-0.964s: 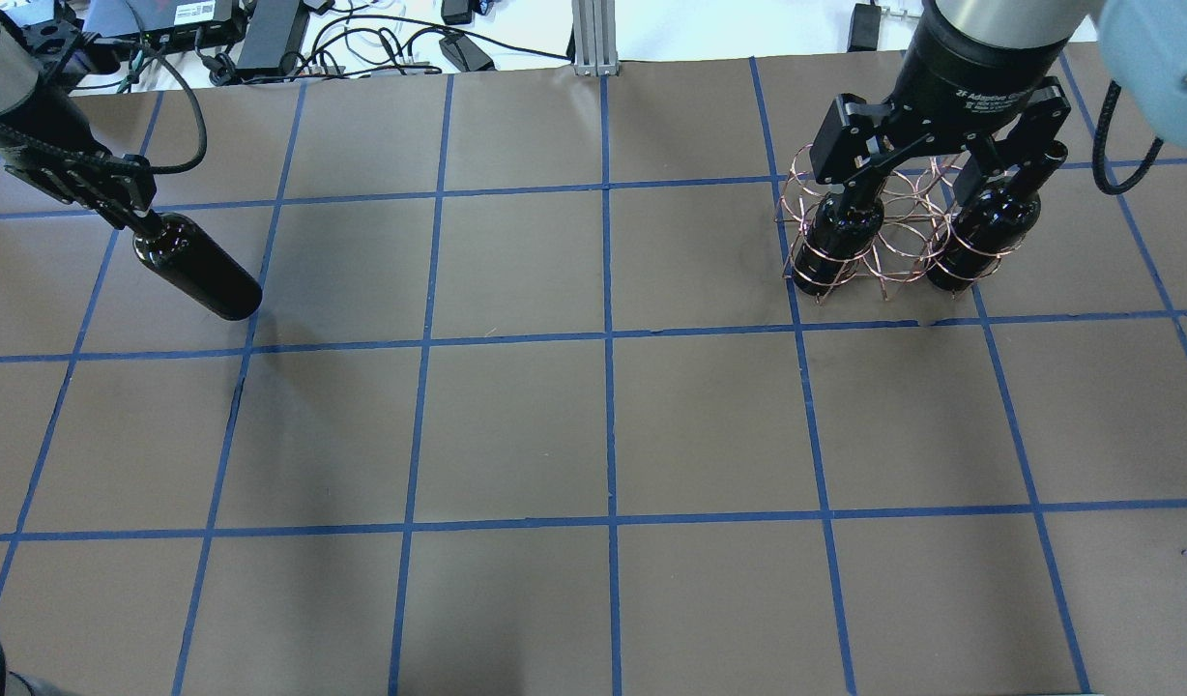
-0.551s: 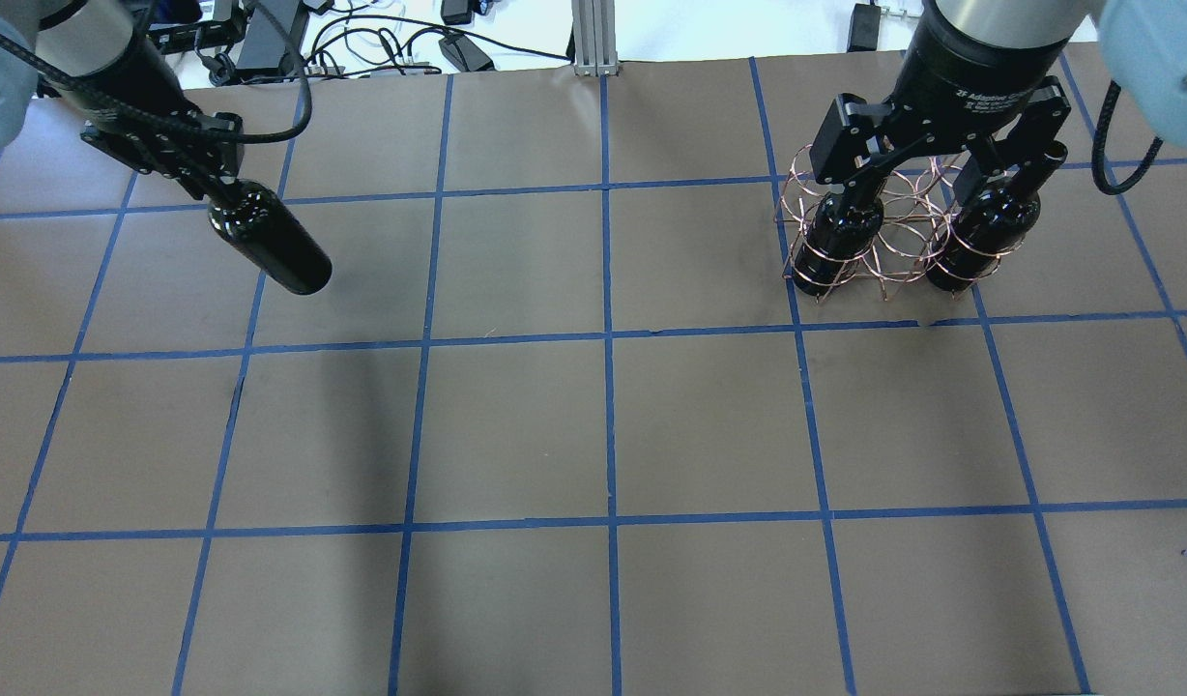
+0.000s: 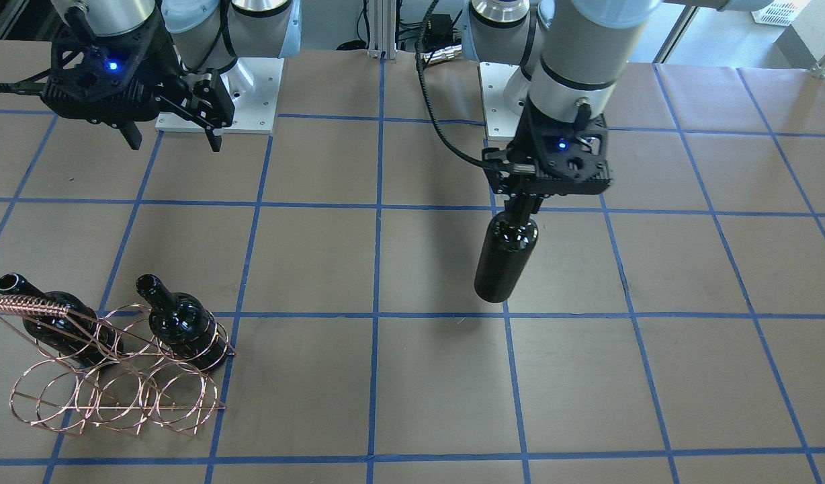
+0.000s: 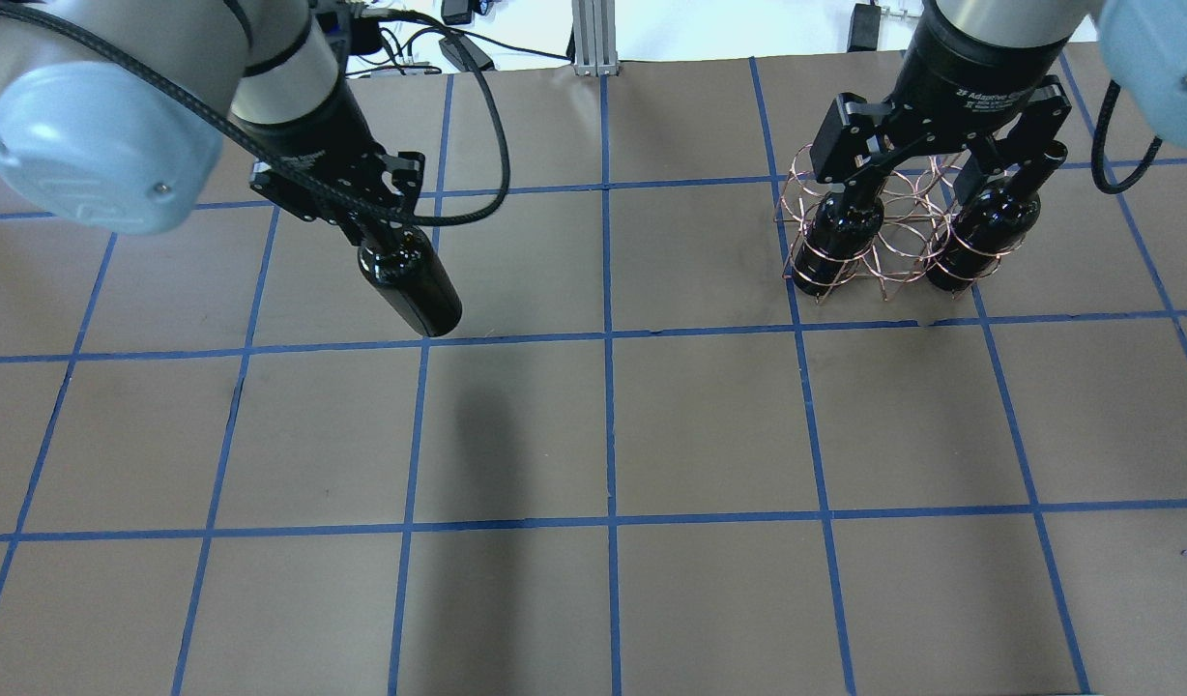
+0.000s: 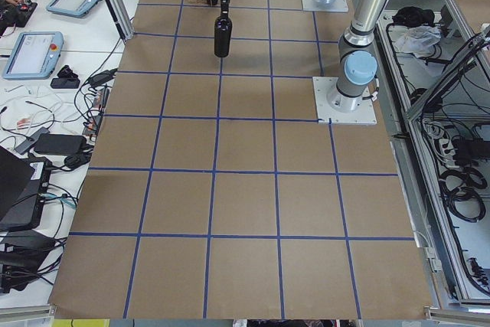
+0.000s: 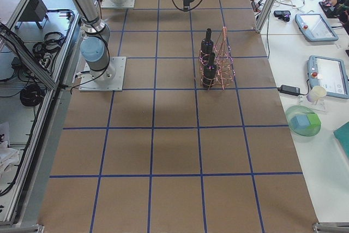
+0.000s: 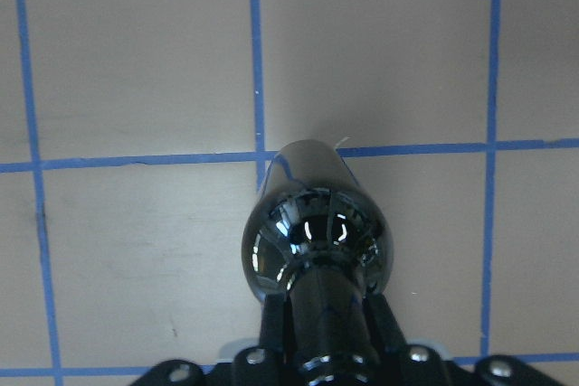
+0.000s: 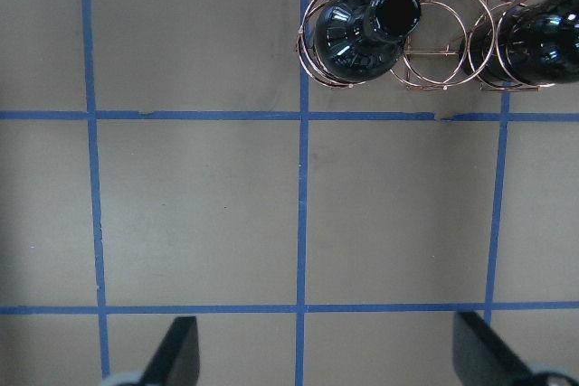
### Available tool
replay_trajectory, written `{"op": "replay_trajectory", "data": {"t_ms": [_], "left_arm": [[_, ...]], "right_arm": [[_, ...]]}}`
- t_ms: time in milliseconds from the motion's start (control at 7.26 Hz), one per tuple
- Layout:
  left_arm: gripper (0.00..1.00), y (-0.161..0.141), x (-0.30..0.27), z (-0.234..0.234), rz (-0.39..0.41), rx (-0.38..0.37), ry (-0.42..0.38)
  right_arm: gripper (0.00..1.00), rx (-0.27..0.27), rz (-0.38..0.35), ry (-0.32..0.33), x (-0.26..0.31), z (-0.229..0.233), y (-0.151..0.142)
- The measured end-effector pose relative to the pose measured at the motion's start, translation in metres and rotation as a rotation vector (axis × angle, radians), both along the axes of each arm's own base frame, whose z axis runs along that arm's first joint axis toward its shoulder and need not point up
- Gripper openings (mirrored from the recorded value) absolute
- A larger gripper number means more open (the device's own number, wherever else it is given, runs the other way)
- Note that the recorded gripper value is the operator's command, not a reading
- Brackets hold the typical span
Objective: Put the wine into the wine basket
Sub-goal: 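Lift the bottle and carry it toward the table center with left gripper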
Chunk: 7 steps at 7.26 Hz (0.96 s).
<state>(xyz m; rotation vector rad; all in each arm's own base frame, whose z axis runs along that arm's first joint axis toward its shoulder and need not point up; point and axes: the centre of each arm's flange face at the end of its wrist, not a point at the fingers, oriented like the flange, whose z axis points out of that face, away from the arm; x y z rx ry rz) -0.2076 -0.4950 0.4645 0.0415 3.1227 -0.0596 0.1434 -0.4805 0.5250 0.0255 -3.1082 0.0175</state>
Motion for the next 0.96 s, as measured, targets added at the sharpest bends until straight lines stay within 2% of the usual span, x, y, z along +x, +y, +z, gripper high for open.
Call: {"op": "replay_trajectory", "data": {"t_ms": [413,964], "left_arm": [[0.00,0.057,-0.080,-0.022,-0.049,0.039,-0.004],[0.00,0.094,-0.119,-0.049,-0.080,0.102,0.001]], "right_arm": [[1.00,0.001,0.000,0.001,-0.001,0.000,0.000],[1.00,0.003,0.000,0.002,-0.001,0.000,0.000]]}}
